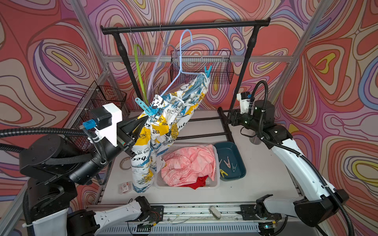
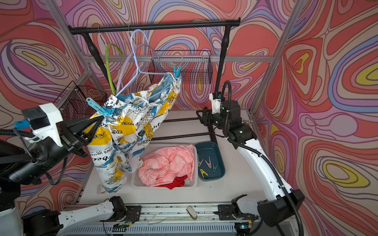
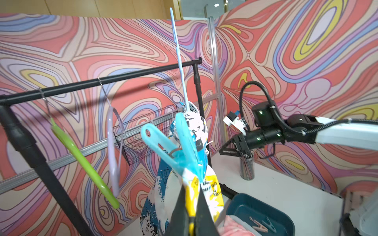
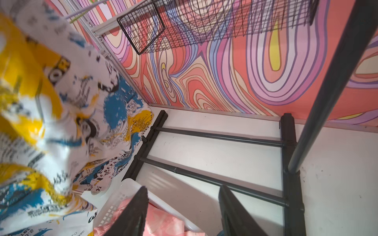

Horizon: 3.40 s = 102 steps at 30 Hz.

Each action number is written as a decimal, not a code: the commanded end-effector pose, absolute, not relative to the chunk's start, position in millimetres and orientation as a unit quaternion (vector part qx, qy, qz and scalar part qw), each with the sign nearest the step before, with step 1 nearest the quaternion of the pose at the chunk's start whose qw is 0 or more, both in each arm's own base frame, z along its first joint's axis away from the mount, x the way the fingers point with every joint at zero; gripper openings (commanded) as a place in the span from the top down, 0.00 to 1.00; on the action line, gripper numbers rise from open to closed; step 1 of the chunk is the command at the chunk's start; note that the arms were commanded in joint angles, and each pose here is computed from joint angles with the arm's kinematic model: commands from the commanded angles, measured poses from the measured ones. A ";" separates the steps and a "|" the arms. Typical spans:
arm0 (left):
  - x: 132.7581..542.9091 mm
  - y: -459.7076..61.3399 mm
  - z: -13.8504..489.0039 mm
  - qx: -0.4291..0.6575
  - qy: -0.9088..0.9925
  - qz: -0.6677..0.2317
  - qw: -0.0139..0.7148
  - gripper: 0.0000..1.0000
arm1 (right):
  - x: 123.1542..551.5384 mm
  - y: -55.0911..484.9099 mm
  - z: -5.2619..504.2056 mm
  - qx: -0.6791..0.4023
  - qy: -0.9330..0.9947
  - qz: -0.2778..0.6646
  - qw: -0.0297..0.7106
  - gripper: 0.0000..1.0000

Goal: Remove the clothespins securing shorts to the hanger
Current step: Pick up the hanger from the clothesline.

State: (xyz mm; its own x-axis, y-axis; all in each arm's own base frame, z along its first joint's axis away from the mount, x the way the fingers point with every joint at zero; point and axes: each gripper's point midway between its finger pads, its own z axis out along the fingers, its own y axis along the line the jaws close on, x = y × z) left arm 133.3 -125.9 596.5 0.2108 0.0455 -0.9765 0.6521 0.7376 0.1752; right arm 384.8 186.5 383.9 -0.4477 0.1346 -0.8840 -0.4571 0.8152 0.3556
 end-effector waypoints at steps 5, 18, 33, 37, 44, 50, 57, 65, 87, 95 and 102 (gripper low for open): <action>95.4 -115.9 618.0 0.325 0.524 -0.254 0.745 1.00 | 440.7 197.9 347.8 -0.049 0.820 0.293 0.490 0.53; 122.6 -185.2 595.4 0.378 0.500 -0.281 0.727 1.00 | 386.9 243.9 373.4 -0.090 0.779 0.443 0.435 0.60; 143.5 -208.9 613.3 0.350 0.429 -0.290 0.781 1.00 | 284.8 342.7 362.8 -0.172 0.750 0.536 0.347 0.61; 157.7 -192.8 597.8 0.320 0.431 -0.243 0.808 1.00 | 282.6 333.6 354.3 -0.133 0.758 0.530 0.355 0.60; 183.3 -177.7 579.9 0.275 0.424 -0.204 0.839 1.00 | 282.2 342.5 343.0 -0.095 0.756 0.547 0.347 0.60; 204.4 -177.7 582.7 0.283 0.419 -0.186 0.842 1.00 | 276.5 358.3 320.5 -0.085 0.766 0.539 0.341 0.61; 254.3 -155.3 584.7 0.250 0.413 -0.240 0.842 1.00 | 291.2 356.4 315.3 -0.051 0.765 0.530 0.361 0.60; 282.3 -154.6 584.4 0.252 0.398 -0.248 0.846 1.00 | 301.5 331.2 303.9 0.002 0.784 0.483 0.390 0.60; 350.9 -91.6 525.5 0.153 0.419 -0.218 0.868 1.00 | 305.7 284.5 249.4 0.055 0.831 0.373 0.409 0.54; 363.9 -85.8 521.2 0.171 0.410 -0.235 0.864 1.00 | 336.1 272.1 287.6 0.037 0.835 0.298 0.462 0.50; 367.5 -79.6 506.4 0.150 0.409 -0.258 0.862 1.00 | 336.4 272.9 298.2 0.004 0.859 0.262 0.440 0.43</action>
State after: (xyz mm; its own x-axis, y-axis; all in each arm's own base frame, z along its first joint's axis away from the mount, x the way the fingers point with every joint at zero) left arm 353.1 -126.9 480.6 0.4131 -0.2669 -0.8707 0.7315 0.6667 0.1427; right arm 348.6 273.2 317.4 -0.5525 0.3450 -0.7588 -0.2187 0.8185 0.5313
